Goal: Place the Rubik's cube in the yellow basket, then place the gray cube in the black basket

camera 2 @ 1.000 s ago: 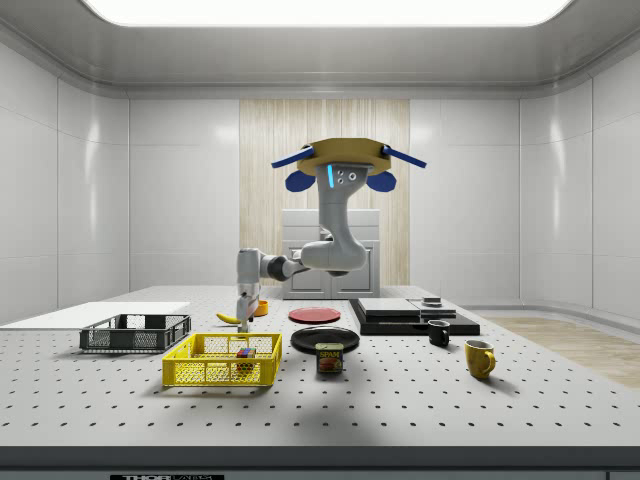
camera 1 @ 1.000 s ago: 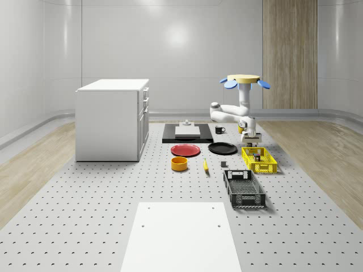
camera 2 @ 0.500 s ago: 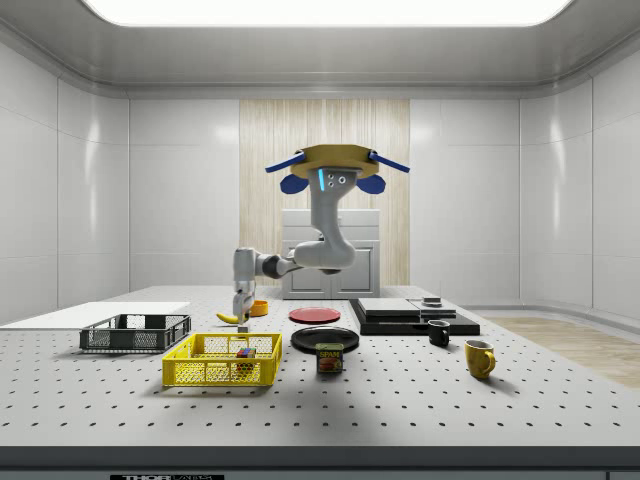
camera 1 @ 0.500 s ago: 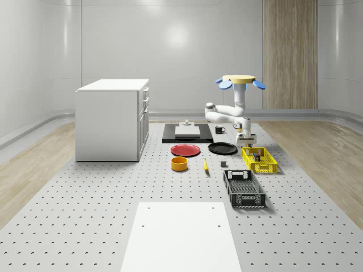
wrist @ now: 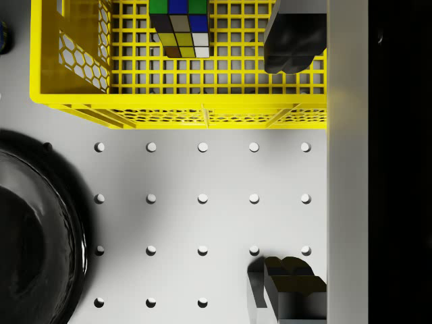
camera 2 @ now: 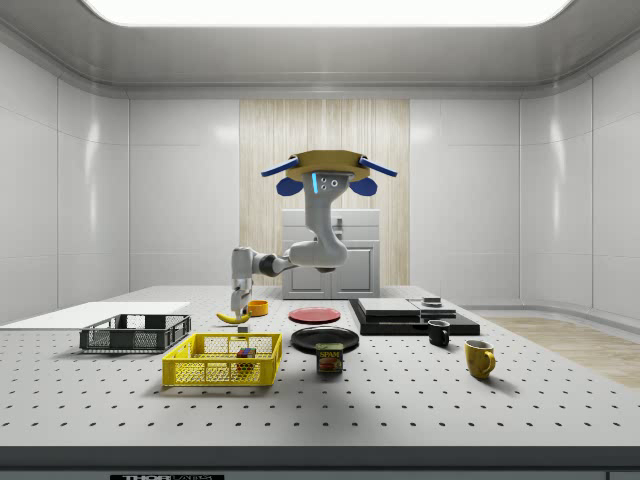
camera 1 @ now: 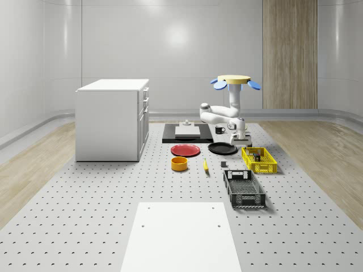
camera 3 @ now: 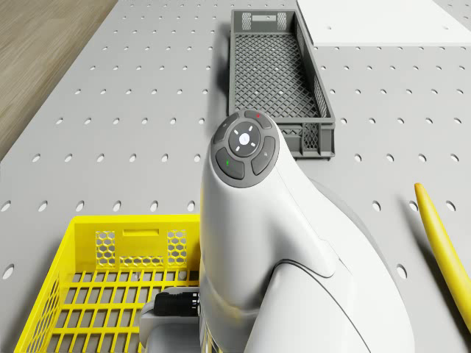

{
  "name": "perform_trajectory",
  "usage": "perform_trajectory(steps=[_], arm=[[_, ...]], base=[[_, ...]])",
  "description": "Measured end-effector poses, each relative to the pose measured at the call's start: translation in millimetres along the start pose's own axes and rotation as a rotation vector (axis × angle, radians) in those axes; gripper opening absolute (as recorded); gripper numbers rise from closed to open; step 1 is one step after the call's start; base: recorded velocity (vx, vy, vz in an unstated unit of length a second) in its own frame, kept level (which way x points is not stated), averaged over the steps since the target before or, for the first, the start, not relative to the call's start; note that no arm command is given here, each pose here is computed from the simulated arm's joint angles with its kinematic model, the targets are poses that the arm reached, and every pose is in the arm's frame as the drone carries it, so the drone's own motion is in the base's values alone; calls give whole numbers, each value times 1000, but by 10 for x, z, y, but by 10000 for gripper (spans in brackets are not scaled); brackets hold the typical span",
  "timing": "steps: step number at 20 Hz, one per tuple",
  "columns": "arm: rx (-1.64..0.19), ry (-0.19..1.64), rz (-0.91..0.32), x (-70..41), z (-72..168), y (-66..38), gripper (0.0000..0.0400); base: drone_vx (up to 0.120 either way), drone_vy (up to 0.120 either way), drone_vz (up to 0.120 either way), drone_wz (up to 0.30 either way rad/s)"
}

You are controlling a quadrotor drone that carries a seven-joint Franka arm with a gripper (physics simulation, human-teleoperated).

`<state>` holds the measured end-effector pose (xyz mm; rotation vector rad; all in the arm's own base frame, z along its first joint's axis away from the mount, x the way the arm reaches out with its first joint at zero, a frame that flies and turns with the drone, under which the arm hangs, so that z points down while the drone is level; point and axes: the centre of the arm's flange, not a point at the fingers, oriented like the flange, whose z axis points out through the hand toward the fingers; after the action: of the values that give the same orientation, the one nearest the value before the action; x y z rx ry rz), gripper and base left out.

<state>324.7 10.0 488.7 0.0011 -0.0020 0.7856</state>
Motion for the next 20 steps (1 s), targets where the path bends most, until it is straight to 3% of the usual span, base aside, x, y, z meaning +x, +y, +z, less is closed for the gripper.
perform_trajectory(steps=[13,20], arm=[[0,0,0,0,0,0,400],[0,0,0,0,0,0,400]], base=[[0,-120,-3,0],[0,-120,-120,0]])
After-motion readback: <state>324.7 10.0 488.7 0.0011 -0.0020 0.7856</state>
